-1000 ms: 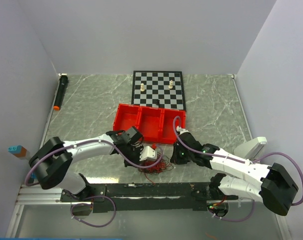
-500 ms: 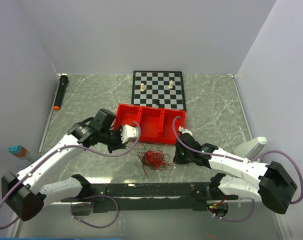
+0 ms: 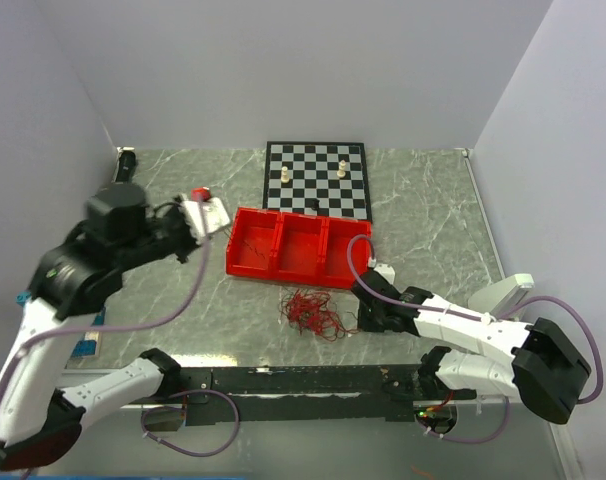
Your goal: Untangle the cables
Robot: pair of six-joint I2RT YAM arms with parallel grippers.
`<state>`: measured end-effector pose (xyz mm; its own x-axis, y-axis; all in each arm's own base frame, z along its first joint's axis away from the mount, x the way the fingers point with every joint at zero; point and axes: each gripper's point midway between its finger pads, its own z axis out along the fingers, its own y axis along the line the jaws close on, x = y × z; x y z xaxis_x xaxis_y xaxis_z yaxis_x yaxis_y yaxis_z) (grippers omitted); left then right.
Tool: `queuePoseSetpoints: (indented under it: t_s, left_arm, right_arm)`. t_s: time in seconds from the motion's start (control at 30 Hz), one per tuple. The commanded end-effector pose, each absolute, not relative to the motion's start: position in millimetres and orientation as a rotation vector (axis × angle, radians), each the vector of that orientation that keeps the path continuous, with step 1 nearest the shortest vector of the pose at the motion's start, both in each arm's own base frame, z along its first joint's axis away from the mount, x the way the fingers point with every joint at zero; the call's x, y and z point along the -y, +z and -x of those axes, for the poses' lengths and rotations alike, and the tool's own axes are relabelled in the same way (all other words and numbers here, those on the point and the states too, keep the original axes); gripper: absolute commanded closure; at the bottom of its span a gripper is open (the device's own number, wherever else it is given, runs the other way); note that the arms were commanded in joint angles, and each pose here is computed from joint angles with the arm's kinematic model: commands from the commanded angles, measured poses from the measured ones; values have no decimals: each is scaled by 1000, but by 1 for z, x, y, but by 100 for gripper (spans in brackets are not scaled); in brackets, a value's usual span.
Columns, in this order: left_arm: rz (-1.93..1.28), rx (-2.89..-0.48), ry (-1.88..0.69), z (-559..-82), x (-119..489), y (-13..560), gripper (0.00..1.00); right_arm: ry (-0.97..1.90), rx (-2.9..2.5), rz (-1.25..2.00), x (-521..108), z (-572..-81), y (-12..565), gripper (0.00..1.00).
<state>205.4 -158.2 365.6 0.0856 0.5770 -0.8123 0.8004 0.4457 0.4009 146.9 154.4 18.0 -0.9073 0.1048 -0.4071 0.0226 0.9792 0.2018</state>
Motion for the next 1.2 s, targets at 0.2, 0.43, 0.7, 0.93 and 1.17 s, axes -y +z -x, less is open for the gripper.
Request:
queuePoseSetpoints:
  t_s: [0.2, 0.43, 0.7, 0.93, 1.17]
  left_arm:
    - [-655, -1224, -122, -204, 109, 535, 99]
    - [-250, -1014, 0, -200, 51, 622, 99]
    - [-83, -826, -37, -173, 25, 694, 99]
    - [60, -718, 77, -154, -11, 727, 99]
    - [143, -693, 190, -149, -34, 747, 99]
  right_arm:
    - [154, -2727, -169, -140, -143, 10, 100]
    - [143, -2734, -191, -137, -140, 7, 100]
    - [116, -2760, -195, -138, -139, 3, 100]
    - [62, -2773, -224, -132, -137, 0, 100]
    - [32, -2774, -244, -129, -136, -2, 100]
